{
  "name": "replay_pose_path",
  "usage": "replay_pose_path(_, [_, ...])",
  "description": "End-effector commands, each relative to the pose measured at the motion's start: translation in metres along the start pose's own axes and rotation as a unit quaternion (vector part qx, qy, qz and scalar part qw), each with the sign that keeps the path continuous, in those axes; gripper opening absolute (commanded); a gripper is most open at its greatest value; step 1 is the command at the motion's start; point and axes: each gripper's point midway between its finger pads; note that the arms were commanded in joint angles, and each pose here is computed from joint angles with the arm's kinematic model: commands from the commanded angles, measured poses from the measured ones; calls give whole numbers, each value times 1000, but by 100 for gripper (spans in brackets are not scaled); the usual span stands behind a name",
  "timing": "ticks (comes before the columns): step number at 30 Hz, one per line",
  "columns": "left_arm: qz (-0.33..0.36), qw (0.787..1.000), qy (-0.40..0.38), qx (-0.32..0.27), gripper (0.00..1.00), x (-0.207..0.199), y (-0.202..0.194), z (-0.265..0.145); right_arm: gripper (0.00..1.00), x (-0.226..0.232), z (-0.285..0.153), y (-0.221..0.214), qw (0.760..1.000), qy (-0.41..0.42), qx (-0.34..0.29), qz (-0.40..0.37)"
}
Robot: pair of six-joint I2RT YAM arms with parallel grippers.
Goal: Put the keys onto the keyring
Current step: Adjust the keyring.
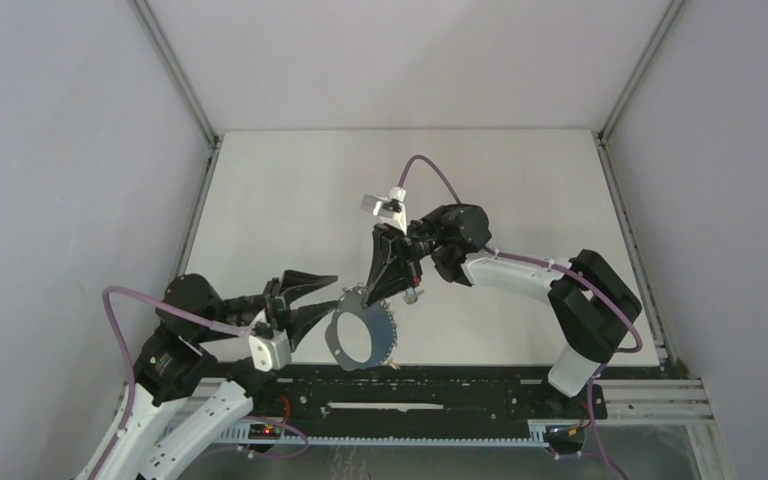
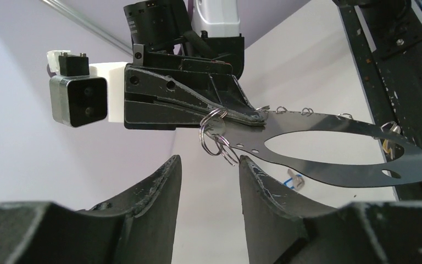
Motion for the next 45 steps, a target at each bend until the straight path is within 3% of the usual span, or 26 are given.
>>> replay_pose_path(1, [-12,1000,13,-15,47,5,7,1,0,8,2,18,999,5,-13,-43])
replay_pose_path(20, [-12,1000,-17,4,17,-5,-2,2,0,11,4,17,999,12,-5,-44])
replay_pose_path(28, [-13,1000,28,1,1,15,3,2,0,10,4,14,999,13,0,-42])
replay_pose_path(41, [28,999,20,-22,0,12,14,0,0,12,4,14,999,20,12,-23])
replay_pose_path(45, [14,999,13,-34,0,10,22,-1,0,13,5,16,999,22,16,-17])
Point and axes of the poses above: each gripper's point midway between its finger pads, its own z axis out along the fingers, its own x axis along the line the jaws close on, y = z × x, and after that the axes turned 5 degrees about -z, right-handed
